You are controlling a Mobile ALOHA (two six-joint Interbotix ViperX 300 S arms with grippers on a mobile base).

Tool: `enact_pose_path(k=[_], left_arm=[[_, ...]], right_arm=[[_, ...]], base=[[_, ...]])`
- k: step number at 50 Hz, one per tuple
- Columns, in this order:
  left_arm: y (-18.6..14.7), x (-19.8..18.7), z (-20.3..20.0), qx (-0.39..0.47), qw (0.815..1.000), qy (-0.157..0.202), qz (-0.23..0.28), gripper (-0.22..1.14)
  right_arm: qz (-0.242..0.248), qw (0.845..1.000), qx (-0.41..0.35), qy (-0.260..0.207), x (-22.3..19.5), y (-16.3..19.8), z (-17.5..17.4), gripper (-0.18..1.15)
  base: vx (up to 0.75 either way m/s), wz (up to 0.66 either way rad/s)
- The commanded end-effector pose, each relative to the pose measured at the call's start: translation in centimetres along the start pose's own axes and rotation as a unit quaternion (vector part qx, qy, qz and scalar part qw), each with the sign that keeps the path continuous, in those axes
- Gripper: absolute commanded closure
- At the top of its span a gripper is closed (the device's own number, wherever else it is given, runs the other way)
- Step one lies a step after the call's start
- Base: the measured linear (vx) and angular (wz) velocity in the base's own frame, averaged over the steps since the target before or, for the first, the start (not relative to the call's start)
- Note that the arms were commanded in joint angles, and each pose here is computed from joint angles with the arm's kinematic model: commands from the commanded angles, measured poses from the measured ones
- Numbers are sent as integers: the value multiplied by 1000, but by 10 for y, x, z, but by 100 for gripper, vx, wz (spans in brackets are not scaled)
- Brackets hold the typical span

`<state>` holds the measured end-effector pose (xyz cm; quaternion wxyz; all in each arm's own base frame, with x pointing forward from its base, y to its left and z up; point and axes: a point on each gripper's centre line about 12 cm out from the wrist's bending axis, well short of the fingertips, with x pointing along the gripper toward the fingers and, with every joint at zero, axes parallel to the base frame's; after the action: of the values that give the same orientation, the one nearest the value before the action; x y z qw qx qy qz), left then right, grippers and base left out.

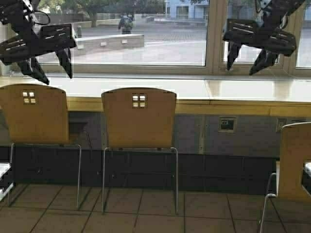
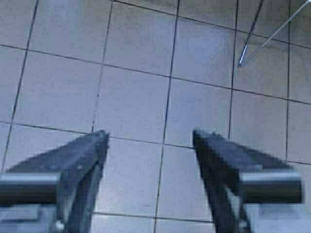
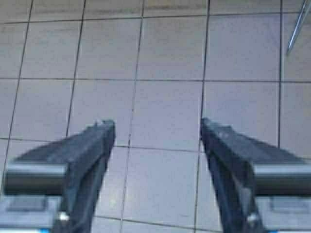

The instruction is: Push the chairs under the table

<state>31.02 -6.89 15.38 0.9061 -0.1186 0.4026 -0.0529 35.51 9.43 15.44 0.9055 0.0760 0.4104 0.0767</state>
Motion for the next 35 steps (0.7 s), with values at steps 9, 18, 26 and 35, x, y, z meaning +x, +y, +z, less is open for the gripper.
enact_pose_path(k=[9,18,26,35], left_arm=[[-2,7,4,0,1000,3,0,3],[-1,5,5,2,1000,1,-1,3],[-1,6,3,10,1000,2,1,3],[1,22,4,9,1000,9,9,3]], right_arm=[[1,1000,0,8,7,3,-1,7],[1,1000,3,20,8,2,-6,7],[-1,999,13,29,3,0,-18,7],[-8,999,21,47,11,-5,-29,7]], base=[[-11,-6],[-14,-8],[-12,-16],[-1,-17]])
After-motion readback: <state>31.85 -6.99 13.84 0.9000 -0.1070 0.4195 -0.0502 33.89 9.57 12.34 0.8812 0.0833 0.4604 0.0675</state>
